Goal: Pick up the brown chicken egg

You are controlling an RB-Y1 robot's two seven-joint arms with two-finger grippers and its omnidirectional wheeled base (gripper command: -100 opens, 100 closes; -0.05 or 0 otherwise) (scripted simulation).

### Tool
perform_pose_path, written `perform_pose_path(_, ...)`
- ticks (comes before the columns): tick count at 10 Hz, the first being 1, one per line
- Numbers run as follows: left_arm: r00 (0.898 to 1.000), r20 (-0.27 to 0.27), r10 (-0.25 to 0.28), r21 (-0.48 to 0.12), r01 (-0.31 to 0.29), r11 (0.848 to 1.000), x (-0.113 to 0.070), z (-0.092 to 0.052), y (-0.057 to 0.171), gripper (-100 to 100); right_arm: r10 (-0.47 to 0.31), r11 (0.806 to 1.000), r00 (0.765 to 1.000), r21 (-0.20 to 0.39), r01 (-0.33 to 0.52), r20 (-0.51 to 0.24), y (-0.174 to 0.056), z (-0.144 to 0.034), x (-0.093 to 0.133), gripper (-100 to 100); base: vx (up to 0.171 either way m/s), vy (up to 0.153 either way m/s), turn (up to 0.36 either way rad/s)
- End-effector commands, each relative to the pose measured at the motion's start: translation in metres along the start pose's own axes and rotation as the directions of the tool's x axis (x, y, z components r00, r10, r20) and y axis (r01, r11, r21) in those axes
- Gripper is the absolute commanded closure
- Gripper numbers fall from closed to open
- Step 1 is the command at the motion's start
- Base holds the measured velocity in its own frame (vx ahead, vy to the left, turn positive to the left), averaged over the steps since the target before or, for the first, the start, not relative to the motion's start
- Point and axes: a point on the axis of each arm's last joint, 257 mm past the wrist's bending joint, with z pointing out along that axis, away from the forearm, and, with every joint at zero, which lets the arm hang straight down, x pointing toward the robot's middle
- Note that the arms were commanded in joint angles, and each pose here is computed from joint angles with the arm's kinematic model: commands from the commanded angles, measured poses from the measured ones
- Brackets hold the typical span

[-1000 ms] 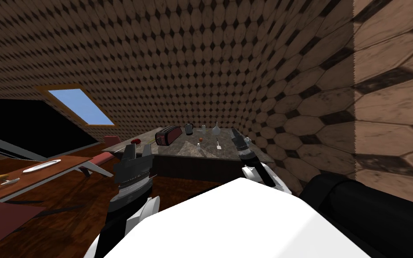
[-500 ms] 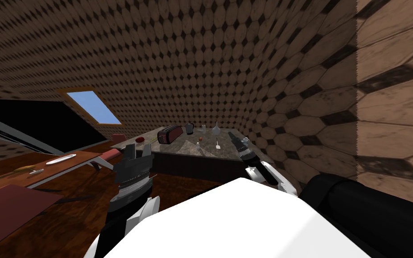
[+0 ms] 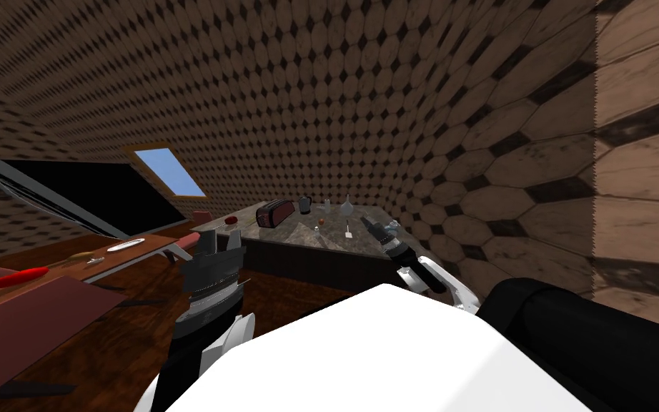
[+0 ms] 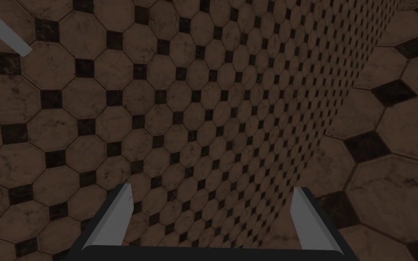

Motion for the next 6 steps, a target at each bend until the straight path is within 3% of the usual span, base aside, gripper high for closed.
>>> perform_pose_path(1, 1.000, 0.000, 0.000, 0.000, 0.000, 1.000, 0.000, 0.000, 0.000, 0, -0.050, 0.999, 0.998, 0.003, 0.050, -0.031, -0.007, -0.002, 0.004, -100, -0.013, -0.025, 0.064)
perform_pose_path(2, 1.000, 0.000, 0.000, 0.000, 0.000, 1.000, 0.000, 0.000, 0.000, 0, -0.134, 0.991, 0.987, 0.015, 0.136, -0.086, -0.020, -0.007, 0.014, -100, -0.011, -0.014, 0.144)
perform_pose_path(3, 1.000, 0.000, 0.000, 0.000, 0.000, 1.000, 0.000, 0.000, 0.000, 0, -0.139, 0.990, 0.986, 0.010, 0.140, -0.091, -0.020, -0.007, 0.014, -100, -0.009, -0.013, 0.059)
perform_pose_path(4, 1.000, 0.000, 0.000, 0.000, 0.000, 1.000, 0.000, 0.000, 0.000, 0, -0.222, 0.974, 0.964, 0.015, 0.226, -0.148, -0.035, -0.014, 0.023, -100, -0.004, -0.006, 0.118)
perform_pose_path(5, 1.000, 0.000, 0.000, 0.000, 0.000, 1.000, 0.000, 0.000, 0.000, 0, -0.229, 0.973, 0.961, 0.008, 0.233, -0.154, -0.035, -0.014, 0.023, -100, -0.001, -0.006, 0.070)
perform_pose_path(6, 1.000, 0.000, 0.000, 0.000, 0.000, 1.000, 0.000, 0.000, 0.000, 0, -0.308, 0.948, 0.928, 0.007, 0.317, -0.211, -0.051, -0.023, 0.031, -100, 0.002, 0.002, 0.161)
